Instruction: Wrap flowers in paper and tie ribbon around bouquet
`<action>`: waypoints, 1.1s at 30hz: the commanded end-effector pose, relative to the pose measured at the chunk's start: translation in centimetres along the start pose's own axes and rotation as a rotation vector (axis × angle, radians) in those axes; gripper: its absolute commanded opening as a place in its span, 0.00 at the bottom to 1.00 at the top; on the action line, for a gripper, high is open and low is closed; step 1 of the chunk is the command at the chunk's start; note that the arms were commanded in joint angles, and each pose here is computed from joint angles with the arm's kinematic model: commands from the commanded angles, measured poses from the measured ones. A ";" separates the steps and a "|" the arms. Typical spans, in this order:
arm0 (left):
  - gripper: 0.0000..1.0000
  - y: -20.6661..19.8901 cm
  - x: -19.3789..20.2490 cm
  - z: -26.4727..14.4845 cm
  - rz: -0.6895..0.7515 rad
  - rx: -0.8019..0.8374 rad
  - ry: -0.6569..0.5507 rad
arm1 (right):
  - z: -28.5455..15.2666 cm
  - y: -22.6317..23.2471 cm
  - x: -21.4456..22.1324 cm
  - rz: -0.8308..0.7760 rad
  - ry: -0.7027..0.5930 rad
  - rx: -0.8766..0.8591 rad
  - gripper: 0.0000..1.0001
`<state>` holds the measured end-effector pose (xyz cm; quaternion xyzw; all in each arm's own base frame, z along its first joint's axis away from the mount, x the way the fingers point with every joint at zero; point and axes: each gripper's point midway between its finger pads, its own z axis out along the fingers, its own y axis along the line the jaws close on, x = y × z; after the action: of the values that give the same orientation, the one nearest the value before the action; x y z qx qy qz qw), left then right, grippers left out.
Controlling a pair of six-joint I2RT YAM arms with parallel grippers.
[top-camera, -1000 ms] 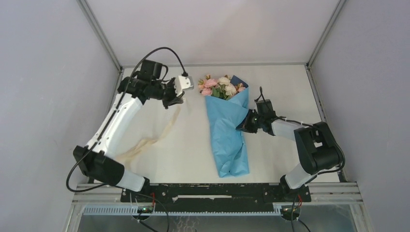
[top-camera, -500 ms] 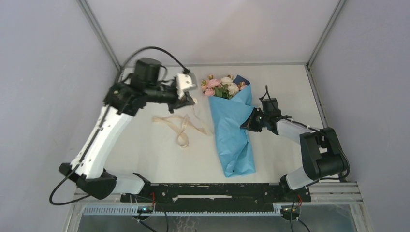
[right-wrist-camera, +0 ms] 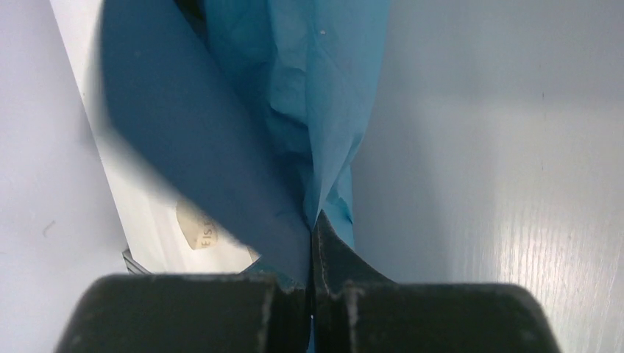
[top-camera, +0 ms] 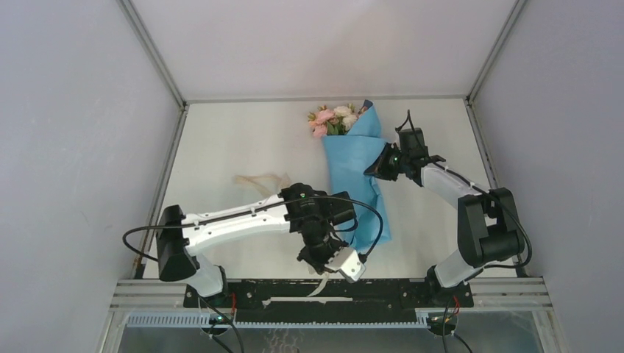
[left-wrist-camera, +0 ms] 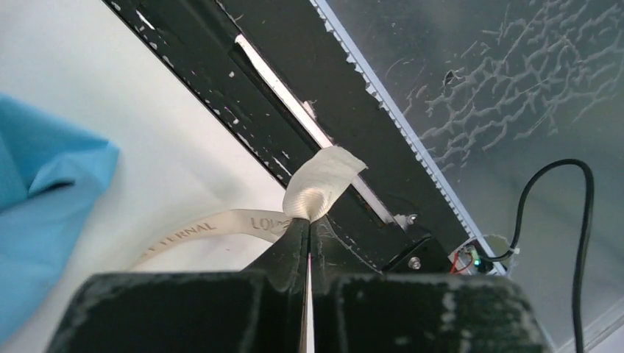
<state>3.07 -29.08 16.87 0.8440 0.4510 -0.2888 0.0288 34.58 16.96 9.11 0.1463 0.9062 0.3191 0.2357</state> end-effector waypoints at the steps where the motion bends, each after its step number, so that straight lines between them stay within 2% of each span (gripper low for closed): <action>1: 0.01 2.9 -2.4 0.5 0.116 -0.051 -0.059 | -0.3 2.8 -4.2 0.011 -0.096 -0.058 0.00; 5: 0.01 8.4 -6.7 1.3 0.165 -0.193 -0.171 | 0.2 3.7 -4.9 0.049 -0.080 -0.101 0.00; 6: 0.00 9.7 -7.6 1.8 0.141 -0.222 -0.177 | 0.3 4.0 -5.0 0.057 -0.073 -0.110 0.00; 8: 0.00 12.3 -9.0 3.2 0.108 -0.273 -0.155 | 0.3 4.4 -5.2 0.062 -0.067 -0.122 0.00; 13: 0.03 13.6 -10.7 5.3 0.252 -0.308 -0.088 | -0.1 5.3 -5.4 0.053 -0.056 -0.152 0.00; 15: 0.03 14.1 -10.8 5.0 0.284 -0.344 -0.064 | -0.3 5.6 -5.5 0.047 -0.050 -0.165 0.00; 19: 0.03 17.4 -11.4 2.5 0.311 -0.536 -0.014 | -0.5 6.5 -5.0 0.040 -0.030 -0.191 0.00; 20: 0.07 18.1 -11.6 2.0 0.305 -0.573 -0.013 | -0.5 6.5 -4.9 0.039 -0.027 -0.190 0.00; 21: 0.18 18.6 -11.7 1.6 0.291 -0.596 -0.017 | -0.4 6.5 -4.8 0.040 -0.021 -0.190 0.00; 23: 0.50 18.6 -11.8 1.2 0.244 -0.598 -0.034 | -0.3 6.4 -4.4 0.047 -0.005 -0.187 0.00; 24: 0.60 18.1 -12.0 1.0 0.216 -0.580 -0.048 | -0.3 6.3 -4.3 0.047 -0.002 -0.185 0.00; 27: 0.79 15.2 -12.8 -0.3 0.114 -0.476 -0.124 | -0.4 6.3 -4.0 0.039 0.004 -0.175 0.00; 29: 0.99 13.5 -13.4 -2.4 0.068 -0.431 -0.180 | -0.3 6.3 -3.9 0.039 0.004 -0.171 0.00; 31: 1.00 12.2 -13.5 -5.0 0.028 -0.427 -0.212 | -0.1 6.4 -3.8 0.038 0.002 -0.168 0.00; 33: 1.00 12.2 -12.7 -7.4 -0.013 -0.496 -0.204 | 0.2 6.4 -3.6 0.037 0.007 -0.164 0.00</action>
<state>10.40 -46.82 19.64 0.8174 0.4700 -0.2230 0.2475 37.52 19.34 12.18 0.1566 0.8856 0.3796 0.2169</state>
